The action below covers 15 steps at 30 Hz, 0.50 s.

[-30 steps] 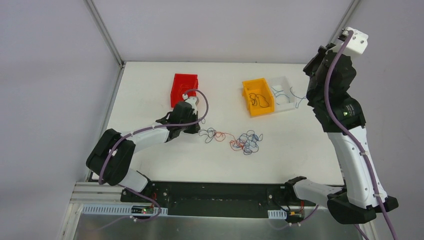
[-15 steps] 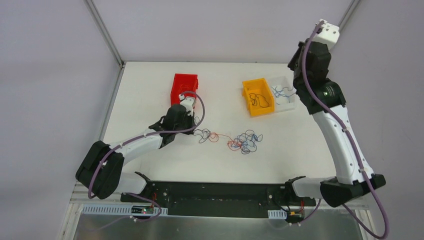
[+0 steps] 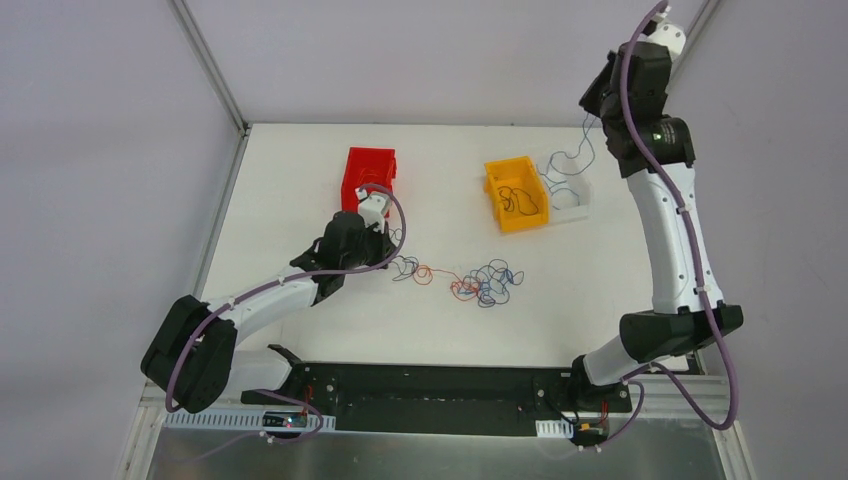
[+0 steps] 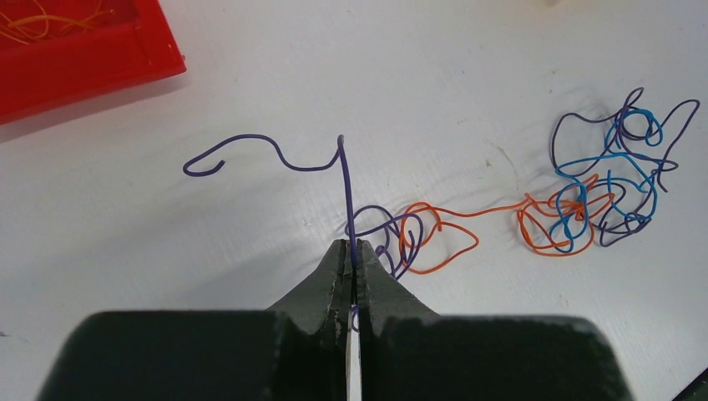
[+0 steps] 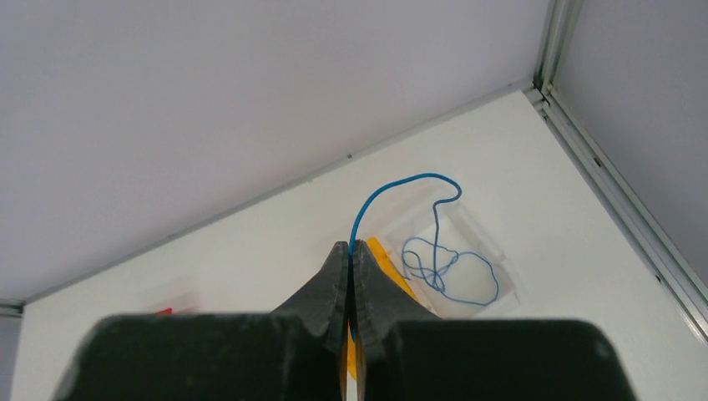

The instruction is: Untangle the cables

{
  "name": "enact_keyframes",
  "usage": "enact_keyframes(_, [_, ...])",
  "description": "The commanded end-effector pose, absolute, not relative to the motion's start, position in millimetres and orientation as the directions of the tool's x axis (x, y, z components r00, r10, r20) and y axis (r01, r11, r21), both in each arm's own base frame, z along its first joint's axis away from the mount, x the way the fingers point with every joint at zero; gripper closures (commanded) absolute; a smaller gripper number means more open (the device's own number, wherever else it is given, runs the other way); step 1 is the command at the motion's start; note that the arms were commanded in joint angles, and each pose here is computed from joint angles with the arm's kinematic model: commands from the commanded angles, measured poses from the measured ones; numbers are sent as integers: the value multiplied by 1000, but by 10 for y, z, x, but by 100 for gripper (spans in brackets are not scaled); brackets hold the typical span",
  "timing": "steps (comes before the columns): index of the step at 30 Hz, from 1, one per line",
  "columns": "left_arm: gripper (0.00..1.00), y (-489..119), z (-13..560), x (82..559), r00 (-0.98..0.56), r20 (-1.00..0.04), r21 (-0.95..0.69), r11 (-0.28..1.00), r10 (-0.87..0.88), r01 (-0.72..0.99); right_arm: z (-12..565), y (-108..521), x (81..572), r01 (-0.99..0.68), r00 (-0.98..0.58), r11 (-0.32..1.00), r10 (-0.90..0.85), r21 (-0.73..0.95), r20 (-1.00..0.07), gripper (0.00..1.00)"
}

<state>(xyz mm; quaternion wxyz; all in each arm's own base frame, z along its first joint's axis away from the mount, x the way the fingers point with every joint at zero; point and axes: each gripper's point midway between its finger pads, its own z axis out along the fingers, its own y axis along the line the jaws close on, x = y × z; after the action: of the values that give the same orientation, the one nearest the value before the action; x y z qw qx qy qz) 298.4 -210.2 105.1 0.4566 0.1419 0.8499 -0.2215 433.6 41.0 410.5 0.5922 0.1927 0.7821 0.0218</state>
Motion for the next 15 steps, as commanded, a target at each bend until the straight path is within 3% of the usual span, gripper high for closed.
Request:
enact_keyframes(1, [100,-2122,1157,3020,-503,-864,-249,847,25,470,4702,413,4282,214,-103,909,384,357,-917,100])
enact_keyframes(15, [100,-2173,1162,3006,-497,-867,-259,830,25,494,5172,310,4451,182,2,895,413,406,-911,100])
